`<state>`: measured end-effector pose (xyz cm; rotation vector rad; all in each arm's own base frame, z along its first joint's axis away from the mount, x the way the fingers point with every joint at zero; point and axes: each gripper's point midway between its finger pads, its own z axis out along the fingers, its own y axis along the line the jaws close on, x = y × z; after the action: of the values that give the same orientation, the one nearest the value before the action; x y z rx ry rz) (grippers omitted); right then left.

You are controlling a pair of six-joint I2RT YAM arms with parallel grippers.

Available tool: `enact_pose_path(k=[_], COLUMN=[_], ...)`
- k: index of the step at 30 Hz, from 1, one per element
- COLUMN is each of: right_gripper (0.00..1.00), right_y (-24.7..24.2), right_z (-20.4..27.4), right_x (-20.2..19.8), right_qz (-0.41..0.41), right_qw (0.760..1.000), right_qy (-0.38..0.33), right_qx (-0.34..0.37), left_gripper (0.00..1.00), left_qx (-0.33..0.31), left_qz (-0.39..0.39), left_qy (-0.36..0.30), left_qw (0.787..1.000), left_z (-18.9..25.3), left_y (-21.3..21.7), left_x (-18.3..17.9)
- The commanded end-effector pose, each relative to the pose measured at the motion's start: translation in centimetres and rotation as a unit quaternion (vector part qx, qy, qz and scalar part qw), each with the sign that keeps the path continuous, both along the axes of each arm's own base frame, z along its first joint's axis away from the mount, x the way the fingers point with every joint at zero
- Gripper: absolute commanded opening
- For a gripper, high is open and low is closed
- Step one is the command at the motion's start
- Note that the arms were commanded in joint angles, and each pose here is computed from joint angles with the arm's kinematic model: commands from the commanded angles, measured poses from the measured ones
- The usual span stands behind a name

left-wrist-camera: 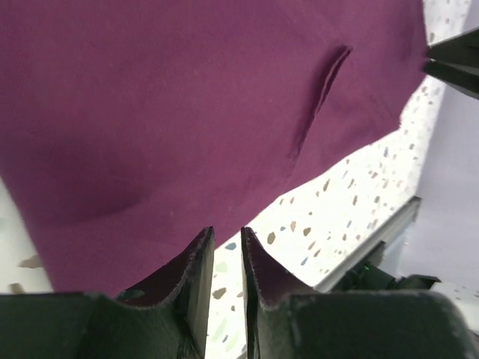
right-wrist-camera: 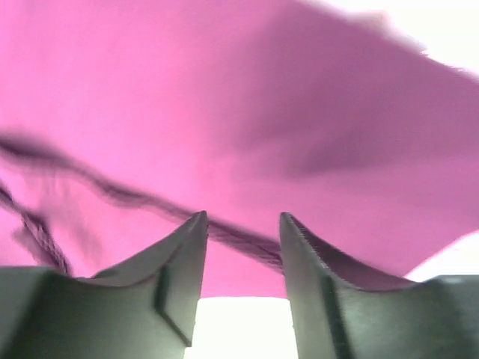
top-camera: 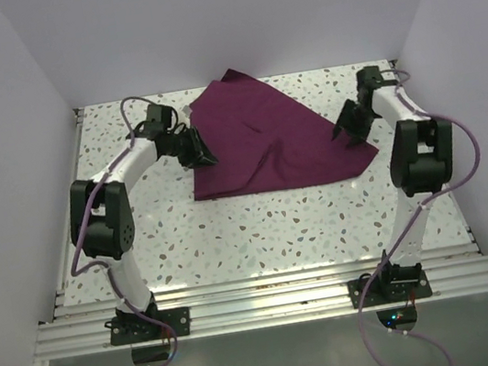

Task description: Prepare the surgical pack

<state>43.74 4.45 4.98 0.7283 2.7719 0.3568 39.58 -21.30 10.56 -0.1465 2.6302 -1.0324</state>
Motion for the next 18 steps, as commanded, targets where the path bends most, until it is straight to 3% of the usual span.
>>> enact_pose_path(k=[1, 4, 7, 18], right_gripper=[0.54, 0.68, 0.71, 0.69], right_y=[-4.1, -6.9, -9.6, -12.6], right_z=[3.0, 2.2, 1.4, -2.4], right_x=[-0.5, -2.0, -2.9, -4.2], right_qz=[-0.067, -0.1, -0.113, -0.109], right_qw=[0.996, 0.992, 0.989, 0.987], right_qy=[-0.035, -0.017, -0.005, 0.02], right_qx=[-0.036, -0.071, -0.1, -0.115], left_gripper=[0.25, 0.25, 0.26, 0.26], left_qx=[0.079, 0.126, 0.139, 0.117], left_qz=[-0.032, -0.037, -0.044, -0.038], left_qy=[-0.049, -0.063, -0.071, -0.041], left_qw=[0.995, 0.989, 0.987, 0.992], left_z=[0.3, 0.4, 0.1, -1.5], left_y=[1.8, 3.7, 4.2, 6.2], left_x=[2.0, 2.6, 2.6, 2.0])
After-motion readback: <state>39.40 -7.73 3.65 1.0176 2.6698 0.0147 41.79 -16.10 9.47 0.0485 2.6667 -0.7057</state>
